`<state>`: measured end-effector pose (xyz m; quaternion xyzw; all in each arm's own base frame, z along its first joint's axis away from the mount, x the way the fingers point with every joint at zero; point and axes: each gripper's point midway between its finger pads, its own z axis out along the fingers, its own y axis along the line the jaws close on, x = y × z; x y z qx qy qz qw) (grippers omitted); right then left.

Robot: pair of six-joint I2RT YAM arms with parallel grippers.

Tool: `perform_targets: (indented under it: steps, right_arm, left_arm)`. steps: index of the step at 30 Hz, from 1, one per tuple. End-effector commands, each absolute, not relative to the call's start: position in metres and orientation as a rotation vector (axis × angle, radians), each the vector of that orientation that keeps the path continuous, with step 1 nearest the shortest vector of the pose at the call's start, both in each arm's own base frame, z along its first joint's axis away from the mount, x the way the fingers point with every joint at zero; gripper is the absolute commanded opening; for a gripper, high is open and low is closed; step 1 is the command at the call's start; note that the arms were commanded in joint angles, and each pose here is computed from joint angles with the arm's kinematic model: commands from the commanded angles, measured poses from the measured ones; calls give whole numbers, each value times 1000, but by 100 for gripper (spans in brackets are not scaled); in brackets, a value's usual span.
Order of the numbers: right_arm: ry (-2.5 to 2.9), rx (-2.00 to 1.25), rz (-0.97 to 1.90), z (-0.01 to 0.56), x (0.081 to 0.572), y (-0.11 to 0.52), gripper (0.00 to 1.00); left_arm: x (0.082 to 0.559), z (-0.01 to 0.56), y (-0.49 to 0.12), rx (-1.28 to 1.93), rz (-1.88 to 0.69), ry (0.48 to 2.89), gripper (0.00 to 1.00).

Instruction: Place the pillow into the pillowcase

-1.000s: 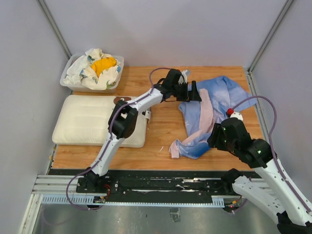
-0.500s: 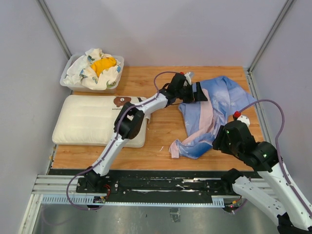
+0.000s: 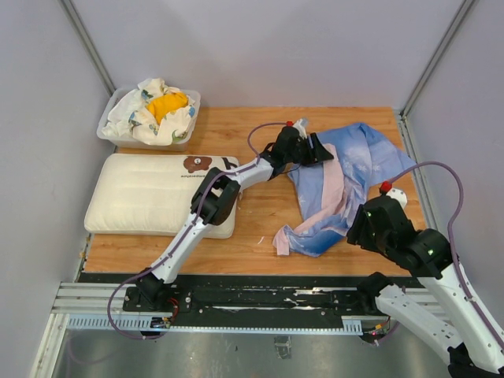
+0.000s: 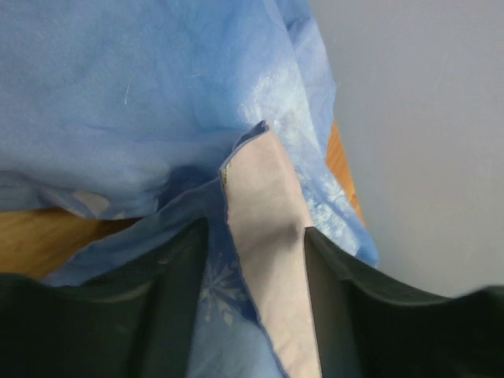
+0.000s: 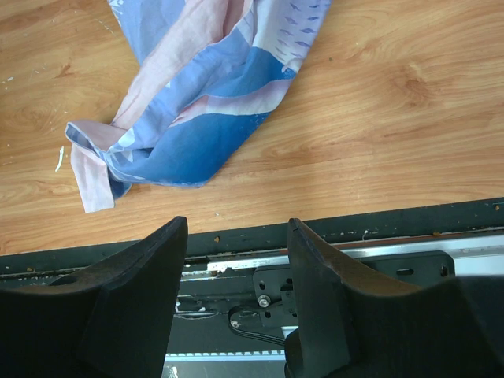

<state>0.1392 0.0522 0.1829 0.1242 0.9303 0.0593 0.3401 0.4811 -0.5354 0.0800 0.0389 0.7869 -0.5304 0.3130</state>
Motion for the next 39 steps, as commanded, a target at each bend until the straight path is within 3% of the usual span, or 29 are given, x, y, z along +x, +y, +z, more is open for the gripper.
perform_targets:
  steps: [1, 5, 7, 8, 16, 28, 39]
  right_arm:
    - [2402, 377, 113, 188, 135, 40, 55]
    - [2402, 382, 100, 185, 134, 38, 55]
    - [2398, 379, 94, 185, 136, 38, 55]
    - [2392, 379, 89, 186, 137, 38, 55]
    - [2275, 372, 16, 211, 171, 35, 54]
    - [2150, 355, -90, 262, 294, 46, 53]
    - [2301, 216, -82, 227, 413, 72, 60]
  left_arm:
    - [491, 106, -541, 59, -1446, 1942, 50]
    - [493, 112, -539, 42, -1452, 1913, 24]
    - [492, 115, -539, 48, -1456, 1913, 5]
    - [492, 114, -539, 50, -1453, 1919, 1]
    - [479, 146, -493, 119, -1355, 1965, 0]
    - [444, 193, -359, 224, -1112, 2070, 0]
    - [389, 244, -301, 375, -968, 2061, 0]
